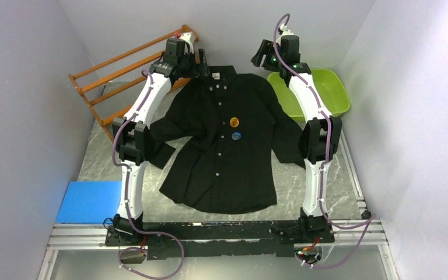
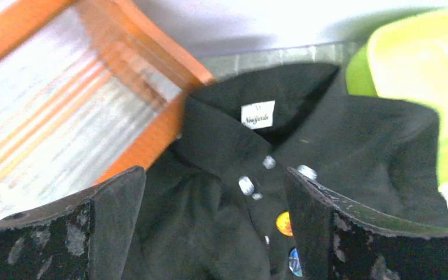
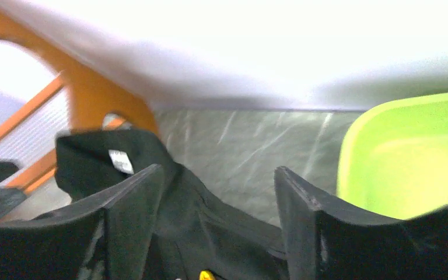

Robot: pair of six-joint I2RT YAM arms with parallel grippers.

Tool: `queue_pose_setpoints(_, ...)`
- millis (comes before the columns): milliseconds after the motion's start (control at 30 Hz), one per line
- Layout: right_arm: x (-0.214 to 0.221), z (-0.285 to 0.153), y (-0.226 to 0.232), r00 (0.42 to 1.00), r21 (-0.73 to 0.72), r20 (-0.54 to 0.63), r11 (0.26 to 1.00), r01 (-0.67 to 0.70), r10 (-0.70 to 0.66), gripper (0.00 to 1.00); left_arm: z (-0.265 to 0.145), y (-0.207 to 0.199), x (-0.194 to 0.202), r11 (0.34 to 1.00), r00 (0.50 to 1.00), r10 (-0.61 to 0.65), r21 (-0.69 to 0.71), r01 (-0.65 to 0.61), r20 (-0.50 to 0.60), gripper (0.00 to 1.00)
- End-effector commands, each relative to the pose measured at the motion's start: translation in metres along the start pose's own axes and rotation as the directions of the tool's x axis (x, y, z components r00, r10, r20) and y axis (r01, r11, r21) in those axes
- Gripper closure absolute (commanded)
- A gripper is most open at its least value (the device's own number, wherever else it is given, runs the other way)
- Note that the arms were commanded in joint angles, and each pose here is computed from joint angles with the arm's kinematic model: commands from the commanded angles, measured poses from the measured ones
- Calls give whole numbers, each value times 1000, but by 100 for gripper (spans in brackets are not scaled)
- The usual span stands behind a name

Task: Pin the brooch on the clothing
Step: Flatten out the clothes at the center of the board.

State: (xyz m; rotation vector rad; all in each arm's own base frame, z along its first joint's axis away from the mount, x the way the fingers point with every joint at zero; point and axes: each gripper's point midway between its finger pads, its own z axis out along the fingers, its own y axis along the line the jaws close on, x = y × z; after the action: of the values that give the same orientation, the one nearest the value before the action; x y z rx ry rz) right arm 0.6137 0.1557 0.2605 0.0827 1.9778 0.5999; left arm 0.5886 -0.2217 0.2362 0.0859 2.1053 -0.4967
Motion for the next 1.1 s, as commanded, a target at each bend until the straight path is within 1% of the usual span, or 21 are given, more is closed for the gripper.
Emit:
queue_pose_setpoints(0,-67,-17,-25,977,157,186,985,77,-106,19,-41,6,-54,1000,993,-2,1,1,118,6)
queue_pose_setpoints(33,-65,-23,-25,978,168,174,982,88,-117,16,-49,4,-47,1000,995,0,7,-1,102,6)
queue_pose_setpoints(100,-57,-42,-21,983,159,142,983,92,-115,14,-80,-3,-42,1000,995,-19,23,17,94,6)
queue_pose_setpoints(133,-51,-53,-17,986,143,130,986,85,-104,13,-83,-2,-26,999,998,-30,27,28,64,6)
queue_pose_setpoints(233,-11,-90,-5,996,71,74,997,43,-48,12,-118,-10,6,995,997,-76,63,75,12,6)
queue_pose_setpoints(300,24,-114,0,1000,33,29,999,-13,12,11,-136,-13,38,988,991,-125,86,129,-52,6)
queue_pose_setpoints(333,46,-126,0,998,27,-6,998,-59,59,11,-150,-20,48,982,989,-135,124,143,-67,6)
queue_pose_setpoints(400,87,-149,0,991,4,-69,994,-111,111,10,-165,-26,84,971,979,-148,165,171,-143,6)
queue_pose_setpoints(533,169,-189,-12,956,46,-228,983,-176,182,9,-193,-33,146,963,954,-148,181,199,-261,6)
queue_pose_setpoints(567,193,-201,-19,941,71,-275,981,-183,195,9,-199,-30,166,968,945,-152,150,202,-290,6)
queue_pose_setpoints(667,246,-226,-38,890,178,-373,962,-208,261,10,-216,-17,201,973,924,-192,59,223,-330,7)
queue_pose_setpoints(733,283,-243,-46,839,235,-444,944,-230,315,12,-228,-2,226,972,903,-230,-44,229,-362,7)
queue_pose_setpoints(767,302,-253,-51,808,274,-474,930,-243,351,12,-235,9,238,965,892,-261,-124,231,-369,7)
queue_pose_setpoints(867,345,-276,-50,715,327,-538,893,-310,446,15,-259,43,273,899,842,-379,-367,238,-383,9)
queue_pose_setpoints(900,355,-283,-48,688,338,-551,880,-333,472,16,-267,48,286,874,814,-420,-419,244,-401,9)
queue_pose_setpoints(933,363,-289,-47,666,354,-560,869,-345,492,16,-273,57,297,844,798,-453,-480,240,-398,8)
queue_pose_setpoints(1000,372,-300,-47,648,382,-555,852,-359,522,16,-281,64,319,797,754,-516,-550,250,-406,8)
queue_pose_setpoints(1067,376,-311,-52,660,411,-534,844,-344,529,17,-284,67,345,764,703,-569,-591,260,-426,8)
